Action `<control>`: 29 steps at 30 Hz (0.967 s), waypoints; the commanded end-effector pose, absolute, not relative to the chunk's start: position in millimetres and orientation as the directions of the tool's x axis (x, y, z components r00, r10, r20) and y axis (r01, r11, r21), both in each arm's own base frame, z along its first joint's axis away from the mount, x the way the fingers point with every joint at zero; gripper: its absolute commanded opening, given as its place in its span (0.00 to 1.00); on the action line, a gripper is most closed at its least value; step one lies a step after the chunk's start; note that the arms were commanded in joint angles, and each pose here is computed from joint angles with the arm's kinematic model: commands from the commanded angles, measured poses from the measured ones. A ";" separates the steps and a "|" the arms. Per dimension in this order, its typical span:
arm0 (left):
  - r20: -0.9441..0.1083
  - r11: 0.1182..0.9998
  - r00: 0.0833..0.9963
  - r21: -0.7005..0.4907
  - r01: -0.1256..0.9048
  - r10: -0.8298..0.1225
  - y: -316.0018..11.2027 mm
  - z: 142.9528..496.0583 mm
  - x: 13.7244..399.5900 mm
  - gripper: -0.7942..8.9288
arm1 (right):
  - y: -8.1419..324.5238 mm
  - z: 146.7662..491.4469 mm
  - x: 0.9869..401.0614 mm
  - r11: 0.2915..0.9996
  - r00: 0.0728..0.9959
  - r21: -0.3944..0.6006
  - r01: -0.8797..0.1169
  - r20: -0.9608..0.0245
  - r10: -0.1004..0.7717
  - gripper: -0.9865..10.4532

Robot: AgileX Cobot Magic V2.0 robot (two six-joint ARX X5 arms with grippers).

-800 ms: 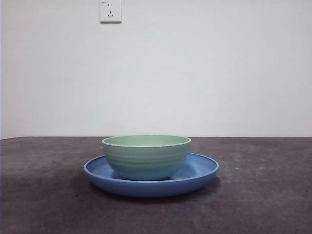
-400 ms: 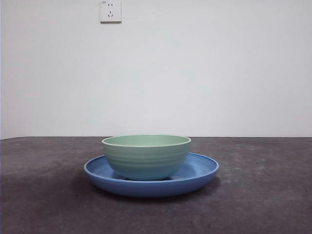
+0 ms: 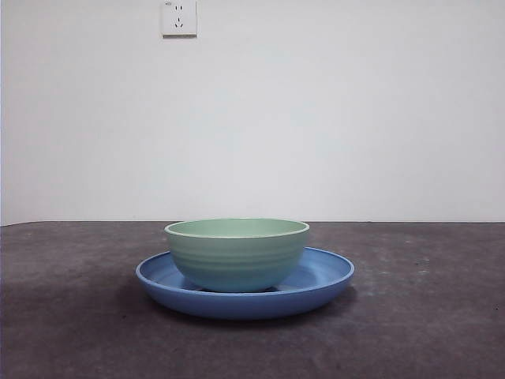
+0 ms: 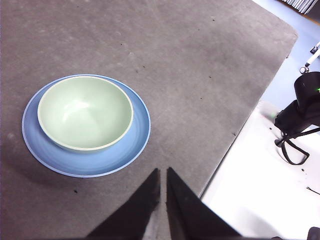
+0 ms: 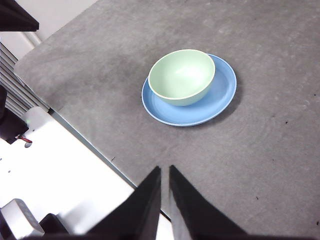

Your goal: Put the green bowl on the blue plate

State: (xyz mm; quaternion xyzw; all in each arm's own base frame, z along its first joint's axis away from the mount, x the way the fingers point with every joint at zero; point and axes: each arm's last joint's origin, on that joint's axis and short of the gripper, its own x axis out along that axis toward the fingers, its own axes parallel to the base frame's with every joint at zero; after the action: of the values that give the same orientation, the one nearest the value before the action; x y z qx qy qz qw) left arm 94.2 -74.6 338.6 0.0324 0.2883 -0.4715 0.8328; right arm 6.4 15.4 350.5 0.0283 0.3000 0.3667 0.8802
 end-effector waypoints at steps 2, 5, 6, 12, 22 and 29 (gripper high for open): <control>-0.499 0.539 0.384 -0.213 0.815 -0.777 -75.6 341.5 94.2 0.10 | 15.7 352.7 6.9 0.724 0.551 0.266 -0.637 -0.500 0.668 0.11; -0.496 0.541 0.387 -0.211 0.814 -0.777 -74.5 341.9 93.0 0.10 | 15.7 352.7 6.9 0.724 0.551 0.266 -0.637 -0.500 0.668 0.11; -0.490 0.545 0.396 -0.208 0.812 -0.777 -73.0 342.8 92.0 0.10 | 15.7 352.7 6.9 0.724 0.551 0.266 -0.637 -0.500 0.668 0.11; -0.439 0.642 0.524 -0.181 0.745 -0.730 -53.6 347.9 86.5 0.10 | 15.7 352.7 6.9 0.724 0.551 0.266 -0.637 -0.500 0.668 0.11; -0.313 0.929 0.886 0.033 0.369 -0.341 -16.6 292.4 94.8 0.10 | 15.7 352.7 6.9 0.724 0.551 0.266 -0.637 -0.500 0.668 0.11; -0.263 0.978 0.950 0.081 0.194 -0.166 -8.1 215.4 106.7 0.10 | 15.7 352.7 6.9 0.724 0.551 0.266 -0.637 -0.500 0.668 0.11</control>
State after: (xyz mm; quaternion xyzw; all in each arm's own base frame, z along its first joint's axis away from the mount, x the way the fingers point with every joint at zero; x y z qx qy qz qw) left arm 105.7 -8.3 221.6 0.0470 0.1411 -0.0929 0.9845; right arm 6.4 15.4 350.6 0.0283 0.2999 0.3667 0.8802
